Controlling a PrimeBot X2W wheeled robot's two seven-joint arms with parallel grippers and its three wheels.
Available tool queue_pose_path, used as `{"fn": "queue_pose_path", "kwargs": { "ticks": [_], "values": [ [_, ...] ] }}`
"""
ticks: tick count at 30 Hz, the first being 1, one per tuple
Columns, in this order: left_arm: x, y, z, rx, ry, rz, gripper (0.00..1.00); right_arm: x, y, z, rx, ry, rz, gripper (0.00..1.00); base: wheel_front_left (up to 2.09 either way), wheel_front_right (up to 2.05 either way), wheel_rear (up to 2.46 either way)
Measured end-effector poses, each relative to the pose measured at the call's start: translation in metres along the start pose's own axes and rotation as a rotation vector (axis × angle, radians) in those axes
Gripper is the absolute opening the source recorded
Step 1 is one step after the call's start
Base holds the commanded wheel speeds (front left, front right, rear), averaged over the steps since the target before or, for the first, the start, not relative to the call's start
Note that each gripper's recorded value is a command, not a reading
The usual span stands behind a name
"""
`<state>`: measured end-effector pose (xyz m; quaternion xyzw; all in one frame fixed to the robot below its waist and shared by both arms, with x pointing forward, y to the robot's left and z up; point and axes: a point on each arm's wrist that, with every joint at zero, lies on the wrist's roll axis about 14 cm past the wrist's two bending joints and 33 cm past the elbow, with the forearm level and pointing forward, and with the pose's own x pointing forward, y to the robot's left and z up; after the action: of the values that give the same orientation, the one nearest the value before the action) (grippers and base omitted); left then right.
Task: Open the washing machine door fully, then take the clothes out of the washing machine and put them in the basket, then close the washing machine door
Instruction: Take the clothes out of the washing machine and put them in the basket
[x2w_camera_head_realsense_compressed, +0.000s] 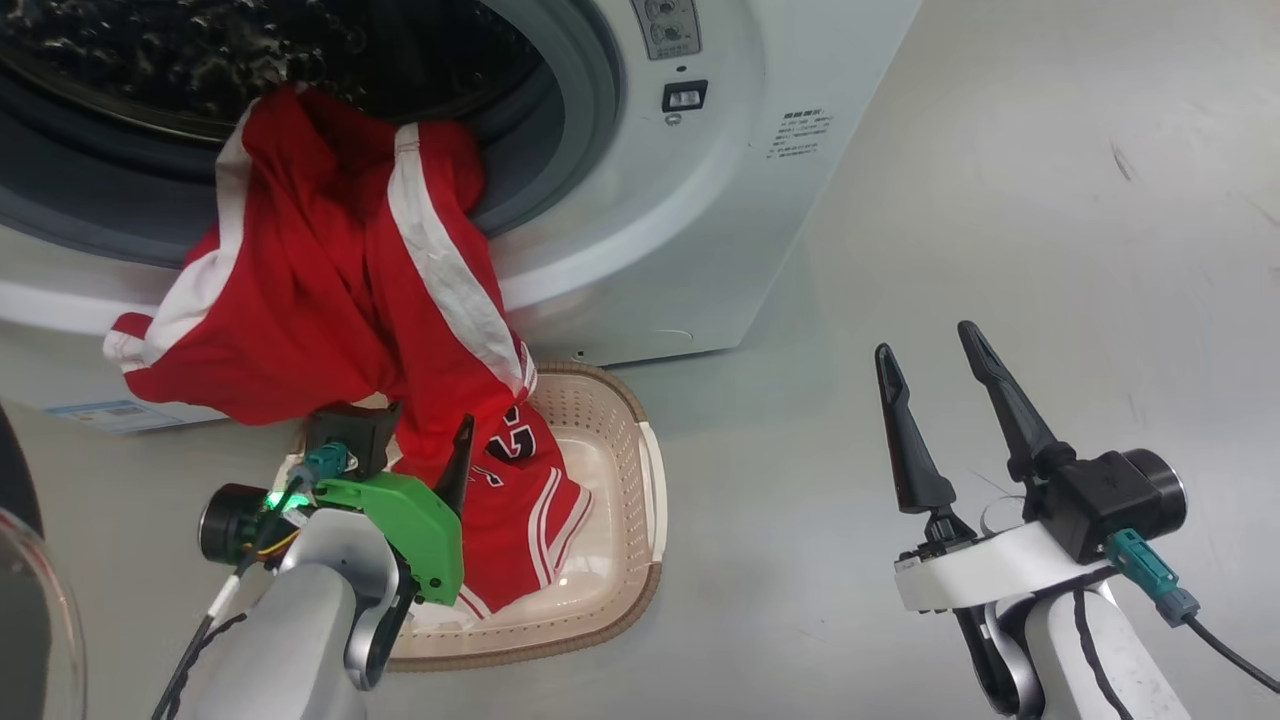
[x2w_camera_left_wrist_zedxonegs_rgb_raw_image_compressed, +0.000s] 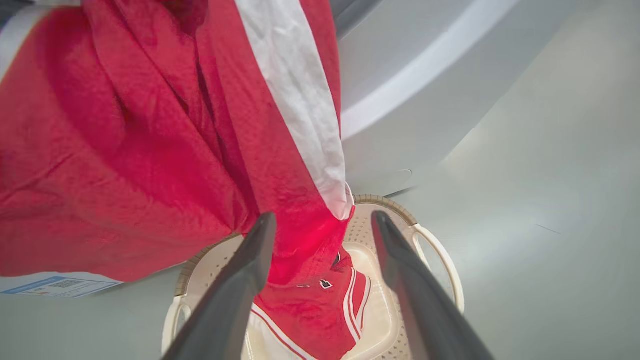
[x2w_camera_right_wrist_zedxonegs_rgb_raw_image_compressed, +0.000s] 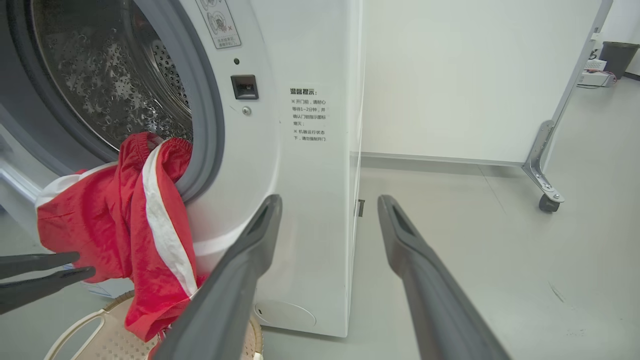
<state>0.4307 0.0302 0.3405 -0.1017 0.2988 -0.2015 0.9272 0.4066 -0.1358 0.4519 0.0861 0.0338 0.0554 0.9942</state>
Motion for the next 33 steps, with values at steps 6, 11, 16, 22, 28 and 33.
{"fn": "queue_pose_path", "kwargs": {
  "ticks": [6,11,16,22,28,33],
  "values": [
    [0.022,0.006,-0.020,0.013,0.109,-0.013,1.00,0.004,-0.011,-0.006,-0.009,0.016,-0.027,1.00,0.00,0.00,0.00],
    [0.045,0.024,-0.023,0.013,0.158,0.014,1.00,0.010,-0.021,-0.012,-0.016,0.029,-0.050,1.00,0.00,0.00,0.00],
    [0.064,0.045,-0.023,-0.015,0.176,0.059,1.00,0.016,-0.028,-0.018,-0.019,0.042,-0.066,1.00,0.00,0.00,0.00],
    [0.081,0.061,-0.018,-0.035,0.166,0.095,1.00,0.020,-0.035,-0.022,-0.020,0.050,-0.082,1.00,0.00,0.00,0.00],
    [0.089,0.063,-0.005,-0.055,0.120,0.103,0.04,0.020,-0.036,-0.025,-0.020,0.058,-0.085,1.00,0.00,0.00,0.00],
    [0.092,0.056,-0.002,-0.069,0.093,0.090,0.00,0.023,-0.035,-0.025,-0.020,0.056,-0.080,1.00,0.00,0.00,0.00]
  ]
}}
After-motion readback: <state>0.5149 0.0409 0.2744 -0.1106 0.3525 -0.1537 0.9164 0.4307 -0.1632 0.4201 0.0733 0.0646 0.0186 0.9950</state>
